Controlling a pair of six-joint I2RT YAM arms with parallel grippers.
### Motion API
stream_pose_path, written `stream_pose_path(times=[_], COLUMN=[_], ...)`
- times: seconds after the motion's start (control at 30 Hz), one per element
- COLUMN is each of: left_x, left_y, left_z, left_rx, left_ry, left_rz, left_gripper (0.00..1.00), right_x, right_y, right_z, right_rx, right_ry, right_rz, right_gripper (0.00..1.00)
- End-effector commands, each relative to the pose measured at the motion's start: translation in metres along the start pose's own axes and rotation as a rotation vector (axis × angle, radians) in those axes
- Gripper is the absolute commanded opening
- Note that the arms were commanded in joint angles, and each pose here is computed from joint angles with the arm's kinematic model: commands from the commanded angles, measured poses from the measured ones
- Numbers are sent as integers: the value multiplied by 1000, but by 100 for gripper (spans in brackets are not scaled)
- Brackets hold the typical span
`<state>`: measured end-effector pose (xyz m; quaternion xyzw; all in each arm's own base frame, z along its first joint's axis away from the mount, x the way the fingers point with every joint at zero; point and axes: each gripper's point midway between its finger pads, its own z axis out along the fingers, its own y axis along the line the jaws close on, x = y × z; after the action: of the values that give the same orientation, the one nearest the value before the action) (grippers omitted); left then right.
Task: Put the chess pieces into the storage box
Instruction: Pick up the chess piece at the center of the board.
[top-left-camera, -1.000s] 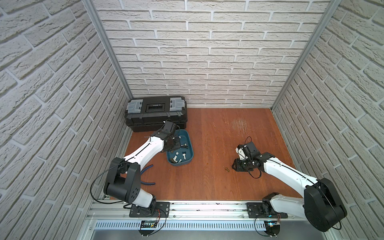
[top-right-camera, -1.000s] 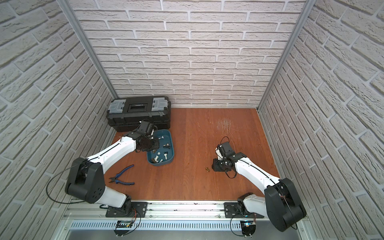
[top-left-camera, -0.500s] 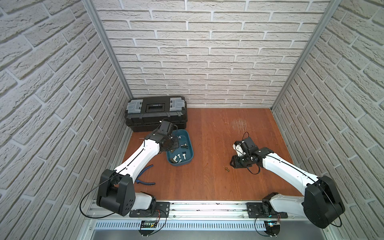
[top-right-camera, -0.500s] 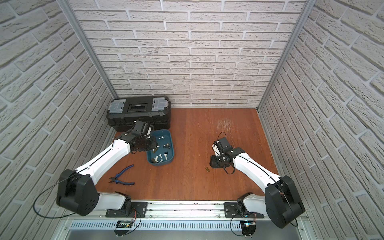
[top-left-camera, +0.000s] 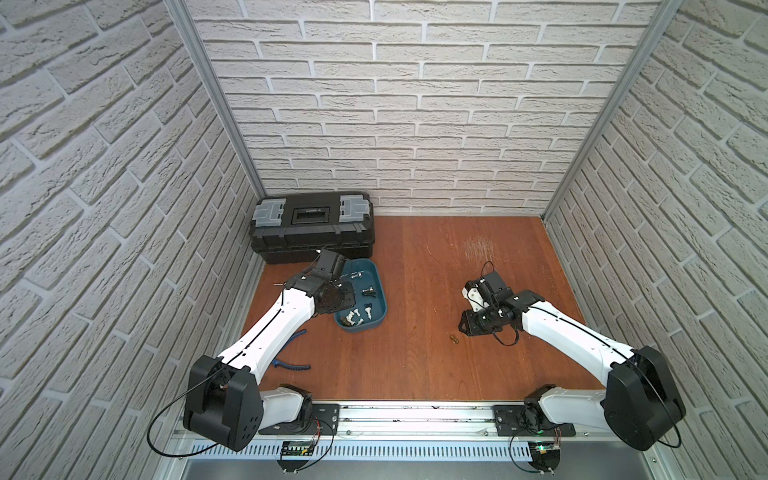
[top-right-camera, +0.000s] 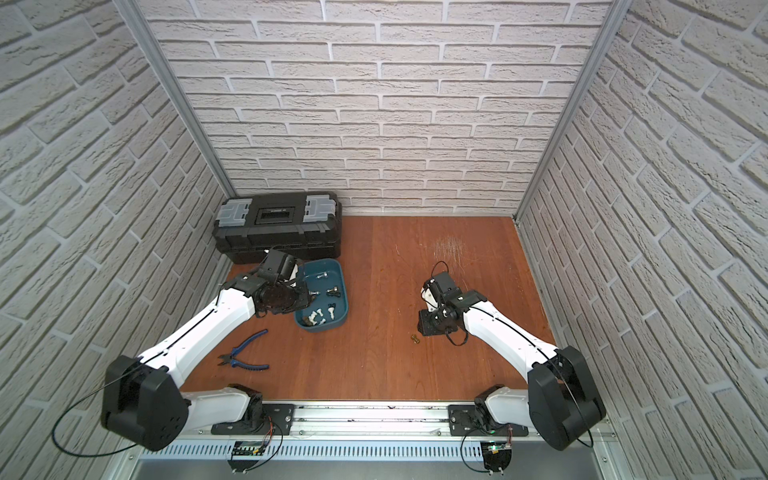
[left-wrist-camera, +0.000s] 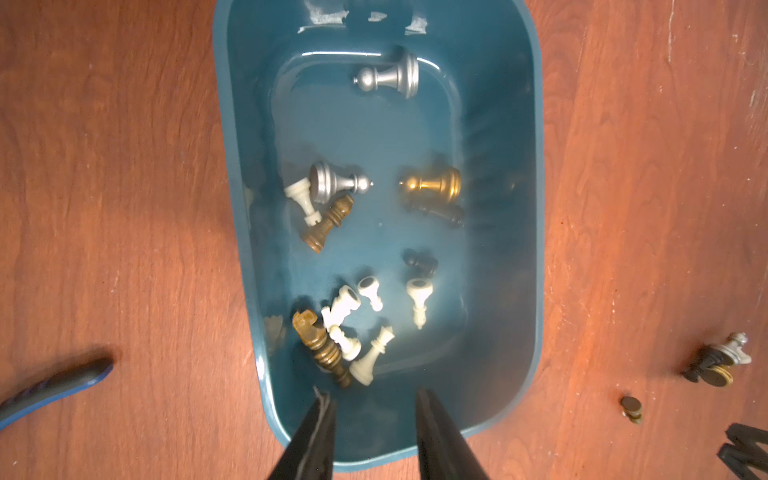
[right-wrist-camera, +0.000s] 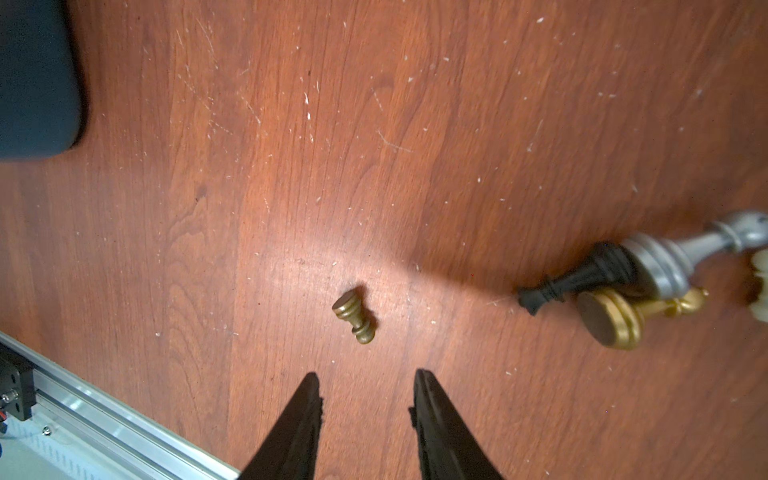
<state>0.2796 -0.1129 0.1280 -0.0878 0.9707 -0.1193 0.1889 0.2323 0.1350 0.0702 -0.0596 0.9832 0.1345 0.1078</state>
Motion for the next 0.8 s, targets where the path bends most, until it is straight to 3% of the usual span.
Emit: stream_pose_path(times=[0.0,0.33,0.6,0.77], left_x=[-2,3,7,7], left_y=[-4,-3,-18,-21], left_z=[-8,-1,-1,0], left_rx=[10,11,42,43], left_ry=[-8,-5,-4,-12], left_rz=[-1,-14,2,0], left_gripper=[37,37,37,37], right_x=[2,9,17,12], right_y=[2,-4,19,17], right_z=[3,12,24,36], right_rx=[13,57,15,78], right_ry=[21,55,76,56], right_rz=[-33,-64,-136,-162], right_gripper=[41,41,40,41])
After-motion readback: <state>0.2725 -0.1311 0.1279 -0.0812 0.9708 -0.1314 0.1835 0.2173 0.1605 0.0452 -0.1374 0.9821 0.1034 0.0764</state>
